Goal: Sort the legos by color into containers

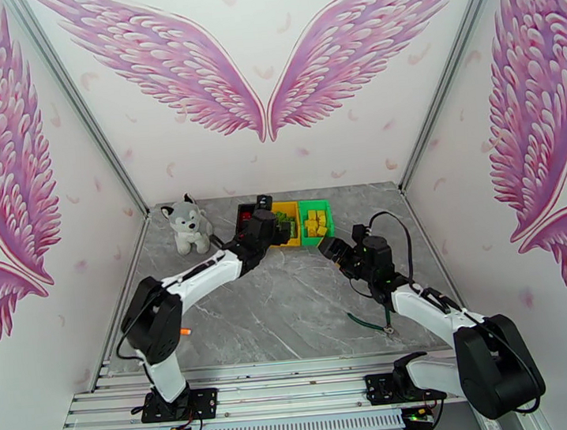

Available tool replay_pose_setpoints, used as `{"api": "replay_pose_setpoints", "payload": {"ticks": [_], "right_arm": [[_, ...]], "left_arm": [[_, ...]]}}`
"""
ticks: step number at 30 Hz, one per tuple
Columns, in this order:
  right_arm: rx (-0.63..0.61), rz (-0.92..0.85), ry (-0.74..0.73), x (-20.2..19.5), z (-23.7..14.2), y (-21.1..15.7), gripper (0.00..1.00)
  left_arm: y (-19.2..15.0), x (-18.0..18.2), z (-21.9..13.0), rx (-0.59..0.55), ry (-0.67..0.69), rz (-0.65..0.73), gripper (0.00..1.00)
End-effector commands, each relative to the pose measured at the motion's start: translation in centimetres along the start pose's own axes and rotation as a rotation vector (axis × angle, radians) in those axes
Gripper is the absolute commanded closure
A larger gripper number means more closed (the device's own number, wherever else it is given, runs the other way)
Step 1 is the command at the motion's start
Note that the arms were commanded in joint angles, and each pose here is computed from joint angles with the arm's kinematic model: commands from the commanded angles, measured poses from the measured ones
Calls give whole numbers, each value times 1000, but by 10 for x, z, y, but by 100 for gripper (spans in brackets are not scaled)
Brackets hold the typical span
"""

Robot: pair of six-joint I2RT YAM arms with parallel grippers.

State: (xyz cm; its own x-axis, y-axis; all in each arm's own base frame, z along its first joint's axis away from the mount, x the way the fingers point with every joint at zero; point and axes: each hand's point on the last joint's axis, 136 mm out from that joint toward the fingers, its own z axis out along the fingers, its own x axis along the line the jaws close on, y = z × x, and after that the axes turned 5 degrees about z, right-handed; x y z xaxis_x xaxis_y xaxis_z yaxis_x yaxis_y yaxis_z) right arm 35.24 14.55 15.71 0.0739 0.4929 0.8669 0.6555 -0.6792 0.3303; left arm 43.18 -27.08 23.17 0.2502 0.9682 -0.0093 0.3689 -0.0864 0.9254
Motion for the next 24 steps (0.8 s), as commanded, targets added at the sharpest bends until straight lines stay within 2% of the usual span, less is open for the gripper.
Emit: {"api": "replay_pose_setpoints", "payload": {"ticks": [1,6,8,9,12,17,22,24], "right_arm": [[-73,-59,9,3,-11,7,1],[-212,-133,-57,7,-43,14,1],[-294,-161,-72,12,-62,19,1],[-338,-173,-84,15,-72,24,1],[-423,-205,-108,24,-95,35,1],[-469,-268,-157,34,-108,47,1],[-464,-398,-298,37,-96,66,1],[-531,-366,-479,15,-102,84,1]], "left_arm": [[50,28,-51,-187,32,-56,1],[60,76,-115,-309,146,-118,1],[68,91,-140,-400,161,-139,1],[69,103,-151,-425,211,-156,1],[75,132,-175,-435,339,-115,1],[67,134,-185,-402,316,95,1],[51,156,-195,-462,381,46,1],[42,162,-190,-465,403,70,1]]}}
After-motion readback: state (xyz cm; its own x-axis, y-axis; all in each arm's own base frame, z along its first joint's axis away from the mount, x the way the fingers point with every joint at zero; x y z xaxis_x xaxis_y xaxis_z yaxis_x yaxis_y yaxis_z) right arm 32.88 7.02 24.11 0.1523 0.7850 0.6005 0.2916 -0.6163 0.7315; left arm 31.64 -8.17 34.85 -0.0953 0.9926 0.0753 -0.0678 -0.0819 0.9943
